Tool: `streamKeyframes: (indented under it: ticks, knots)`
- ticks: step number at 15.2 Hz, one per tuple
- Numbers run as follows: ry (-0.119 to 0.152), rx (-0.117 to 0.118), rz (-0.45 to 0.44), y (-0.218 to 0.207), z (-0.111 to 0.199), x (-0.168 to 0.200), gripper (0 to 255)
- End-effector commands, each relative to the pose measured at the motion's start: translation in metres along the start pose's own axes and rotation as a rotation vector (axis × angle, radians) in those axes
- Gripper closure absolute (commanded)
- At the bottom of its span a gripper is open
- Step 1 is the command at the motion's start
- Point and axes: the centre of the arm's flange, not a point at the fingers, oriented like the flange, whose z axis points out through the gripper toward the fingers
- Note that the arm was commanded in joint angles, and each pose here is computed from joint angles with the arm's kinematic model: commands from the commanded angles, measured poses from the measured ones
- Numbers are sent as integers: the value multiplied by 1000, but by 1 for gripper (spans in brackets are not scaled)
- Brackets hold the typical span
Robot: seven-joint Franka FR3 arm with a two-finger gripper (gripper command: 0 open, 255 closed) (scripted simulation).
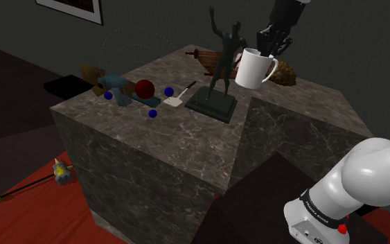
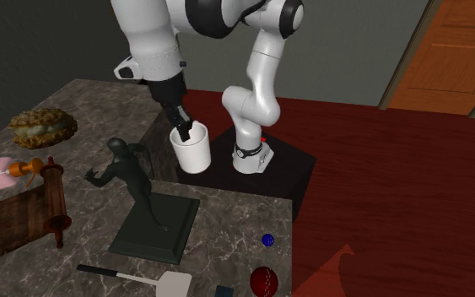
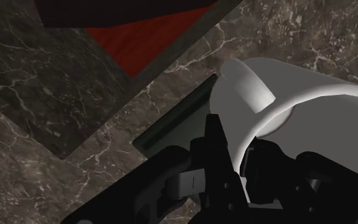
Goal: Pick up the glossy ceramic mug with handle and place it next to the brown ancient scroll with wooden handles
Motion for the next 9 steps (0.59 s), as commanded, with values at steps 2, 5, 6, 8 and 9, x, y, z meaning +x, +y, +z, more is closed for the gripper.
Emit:
streamKeyframes:
  ticks: [2, 5, 6, 8, 9]
  knots:
    - [0, 0, -2, 36, -4, 16, 255]
    - [0, 0, -2, 74, -7, 29, 255]
    - [0, 0, -2, 86, -9, 33, 255]
    - [0, 0, -2, 111, -11, 42, 255]
    - [0, 0, -2, 123, -12, 46, 255]
